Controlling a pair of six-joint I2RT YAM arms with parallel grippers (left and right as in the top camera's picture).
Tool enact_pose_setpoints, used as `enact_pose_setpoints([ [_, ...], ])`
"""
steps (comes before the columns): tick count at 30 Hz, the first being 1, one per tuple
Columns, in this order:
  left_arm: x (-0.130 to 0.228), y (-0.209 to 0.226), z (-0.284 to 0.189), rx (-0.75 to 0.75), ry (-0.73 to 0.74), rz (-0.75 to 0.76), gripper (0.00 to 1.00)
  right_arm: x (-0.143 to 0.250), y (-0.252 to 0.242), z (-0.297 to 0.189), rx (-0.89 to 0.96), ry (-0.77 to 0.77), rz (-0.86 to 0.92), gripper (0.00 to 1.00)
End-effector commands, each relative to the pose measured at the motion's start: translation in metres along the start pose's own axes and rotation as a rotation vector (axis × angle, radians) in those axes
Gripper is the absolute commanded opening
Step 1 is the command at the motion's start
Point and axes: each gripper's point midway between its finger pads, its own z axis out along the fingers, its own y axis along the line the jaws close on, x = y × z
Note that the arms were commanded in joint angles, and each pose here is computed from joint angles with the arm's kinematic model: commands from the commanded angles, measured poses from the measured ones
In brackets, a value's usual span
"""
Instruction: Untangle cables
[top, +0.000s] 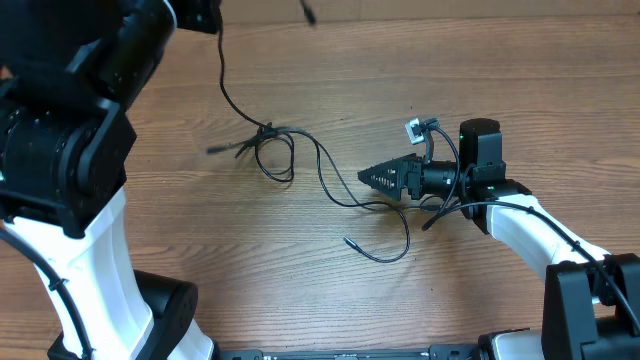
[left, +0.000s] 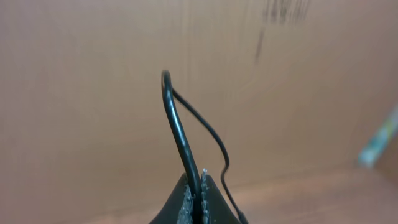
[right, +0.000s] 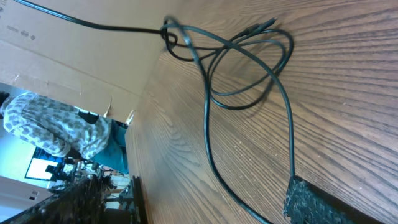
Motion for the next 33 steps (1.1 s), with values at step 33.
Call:
enact_pose_setpoints([
  [33, 0.033, 0.046, 0.002, -0.291, 0.028, -0.702, 0.04, -0.103, 0.11, -0.023, -0.272, -0.143, -0.426, 0.93],
])
